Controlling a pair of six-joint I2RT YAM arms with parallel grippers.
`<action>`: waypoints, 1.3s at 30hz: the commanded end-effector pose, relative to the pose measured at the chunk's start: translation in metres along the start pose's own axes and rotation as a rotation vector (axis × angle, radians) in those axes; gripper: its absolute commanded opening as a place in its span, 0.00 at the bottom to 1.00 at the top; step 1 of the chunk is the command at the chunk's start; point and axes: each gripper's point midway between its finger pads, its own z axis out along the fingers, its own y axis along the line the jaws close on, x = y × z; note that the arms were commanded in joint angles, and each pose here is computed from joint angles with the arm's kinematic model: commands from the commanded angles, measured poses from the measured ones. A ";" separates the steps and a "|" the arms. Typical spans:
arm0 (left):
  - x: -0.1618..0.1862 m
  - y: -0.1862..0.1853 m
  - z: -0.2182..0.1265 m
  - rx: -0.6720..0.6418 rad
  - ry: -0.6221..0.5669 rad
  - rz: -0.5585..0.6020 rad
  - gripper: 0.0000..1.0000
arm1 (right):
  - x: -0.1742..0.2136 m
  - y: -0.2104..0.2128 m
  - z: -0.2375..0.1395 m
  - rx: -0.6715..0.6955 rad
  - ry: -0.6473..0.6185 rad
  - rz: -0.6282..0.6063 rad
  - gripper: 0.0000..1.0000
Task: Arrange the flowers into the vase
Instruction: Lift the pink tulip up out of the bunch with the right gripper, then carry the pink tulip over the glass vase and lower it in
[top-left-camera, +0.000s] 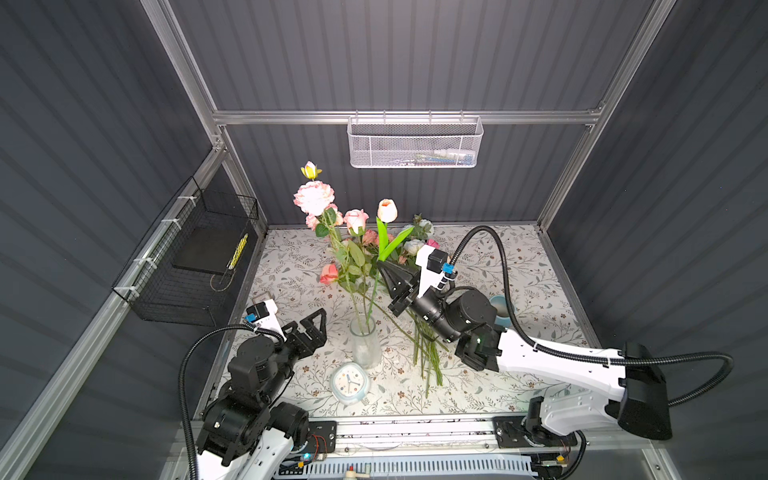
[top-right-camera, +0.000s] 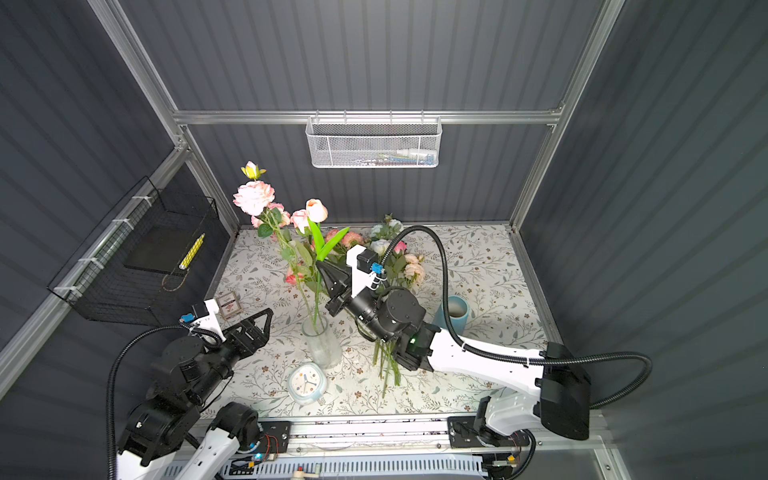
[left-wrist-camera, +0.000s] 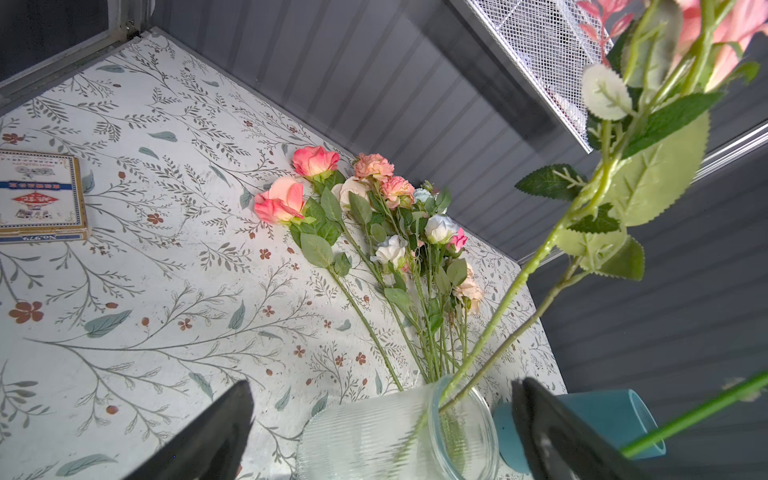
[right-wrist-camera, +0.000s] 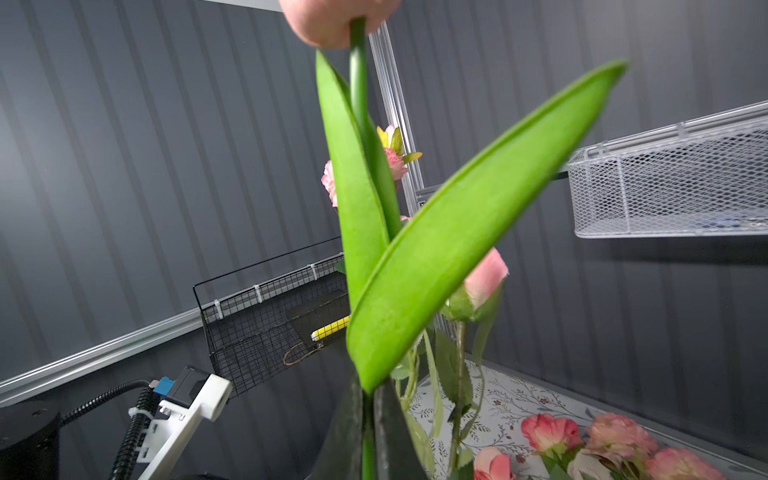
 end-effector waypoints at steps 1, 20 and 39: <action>-0.002 -0.004 0.002 0.015 -0.001 -0.015 0.99 | -0.009 0.005 0.006 -0.002 -0.068 -0.054 0.00; 0.004 -0.009 0.010 0.041 0.029 -0.014 0.99 | 0.113 -0.010 -0.026 0.087 0.233 -0.087 0.38; 0.000 -0.012 0.010 0.049 0.019 -0.002 1.00 | 0.162 -0.095 -0.132 0.468 0.661 0.098 0.64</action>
